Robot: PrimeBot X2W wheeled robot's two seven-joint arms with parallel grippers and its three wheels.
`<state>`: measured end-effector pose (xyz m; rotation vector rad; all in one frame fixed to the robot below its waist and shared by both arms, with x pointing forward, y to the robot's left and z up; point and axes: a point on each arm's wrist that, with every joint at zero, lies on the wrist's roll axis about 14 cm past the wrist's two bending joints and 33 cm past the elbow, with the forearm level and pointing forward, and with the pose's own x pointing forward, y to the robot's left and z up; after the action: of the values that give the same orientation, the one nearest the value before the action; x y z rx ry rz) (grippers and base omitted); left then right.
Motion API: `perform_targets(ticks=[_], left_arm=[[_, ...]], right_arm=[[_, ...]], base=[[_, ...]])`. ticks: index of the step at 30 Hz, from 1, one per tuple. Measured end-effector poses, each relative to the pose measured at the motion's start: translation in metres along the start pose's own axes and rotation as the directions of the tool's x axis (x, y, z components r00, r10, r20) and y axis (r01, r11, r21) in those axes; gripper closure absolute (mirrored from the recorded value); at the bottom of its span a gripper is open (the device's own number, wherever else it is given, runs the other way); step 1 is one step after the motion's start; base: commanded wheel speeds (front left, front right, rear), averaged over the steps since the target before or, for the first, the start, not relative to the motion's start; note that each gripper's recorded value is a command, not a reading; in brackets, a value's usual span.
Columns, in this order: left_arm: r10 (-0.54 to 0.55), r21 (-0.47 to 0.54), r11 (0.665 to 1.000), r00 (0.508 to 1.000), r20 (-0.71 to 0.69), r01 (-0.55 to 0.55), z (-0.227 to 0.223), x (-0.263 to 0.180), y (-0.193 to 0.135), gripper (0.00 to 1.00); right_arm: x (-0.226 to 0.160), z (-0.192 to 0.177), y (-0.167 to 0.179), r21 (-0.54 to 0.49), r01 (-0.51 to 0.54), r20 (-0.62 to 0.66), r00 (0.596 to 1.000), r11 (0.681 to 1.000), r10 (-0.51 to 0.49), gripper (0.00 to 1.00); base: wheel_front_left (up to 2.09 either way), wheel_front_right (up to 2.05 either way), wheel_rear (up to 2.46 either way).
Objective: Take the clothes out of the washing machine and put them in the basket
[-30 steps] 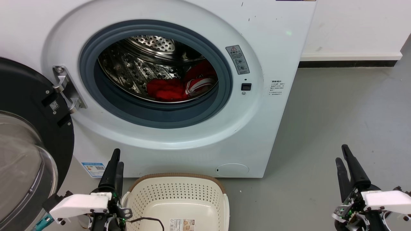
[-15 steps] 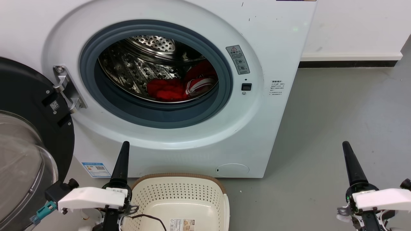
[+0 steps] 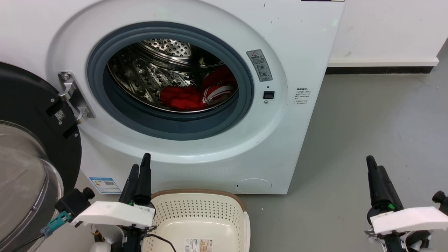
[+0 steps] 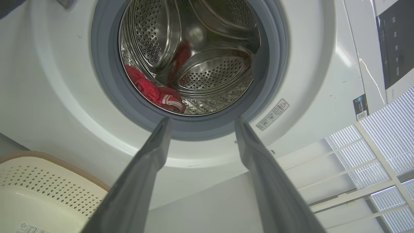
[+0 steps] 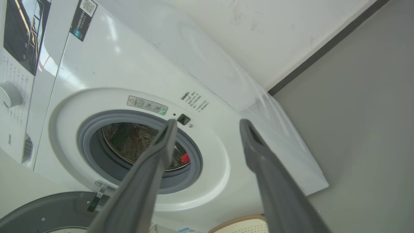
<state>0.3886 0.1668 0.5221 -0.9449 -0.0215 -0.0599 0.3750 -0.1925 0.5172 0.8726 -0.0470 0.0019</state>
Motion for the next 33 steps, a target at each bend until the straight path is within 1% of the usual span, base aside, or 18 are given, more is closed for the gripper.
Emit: perform_targets(ticks=[3, 4, 13, 21, 33], left_arm=[[-0.004, 0.054, 0.999, 1.000, 0.004, 0.004, 0.001, 0.001, -0.002, 0.00], [-0.013, 0.103, 0.995, 1.000, 0.010, 0.011, 0.002, 0.003, -0.005, 0.00], [-0.018, 0.240, 0.971, 1.000, 0.005, 0.016, -0.002, 0.003, -0.006, 0.00], [-0.035, 0.344, 0.938, 0.999, 0.010, 0.029, -0.002, 0.005, -0.010, 0.00], [-0.068, 0.472, 0.880, 0.997, 0.020, 0.051, -0.002, 0.006, -0.017, 0.00]], right_arm=[[-0.001, 0.001, 0.003, -0.061, -0.010, 0.005, 1.000, 0.998, 0.011, 0.00], [0.000, 0.003, 0.006, -0.121, -0.023, 0.009, 1.000, 0.992, 0.024, 0.00], [-0.001, 0.005, 0.013, -0.281, -0.048, 0.009, 0.999, 0.959, 0.052, 0.00], [-0.003, 0.005, 0.015, -0.395, -0.057, 0.001, 0.998, 0.917, 0.062, 0.00], [-0.005, 0.004, 0.018, -0.511, -0.069, -0.006, 0.997, 0.857, 0.077, 0.00]], base=[[0.00, 0.00, 0.00], [0.00, 0.00, 0.00], [0.00, 0.00, 0.00], [0.00, 0.00, 0.00], [0.00, 0.00, 0.00]])
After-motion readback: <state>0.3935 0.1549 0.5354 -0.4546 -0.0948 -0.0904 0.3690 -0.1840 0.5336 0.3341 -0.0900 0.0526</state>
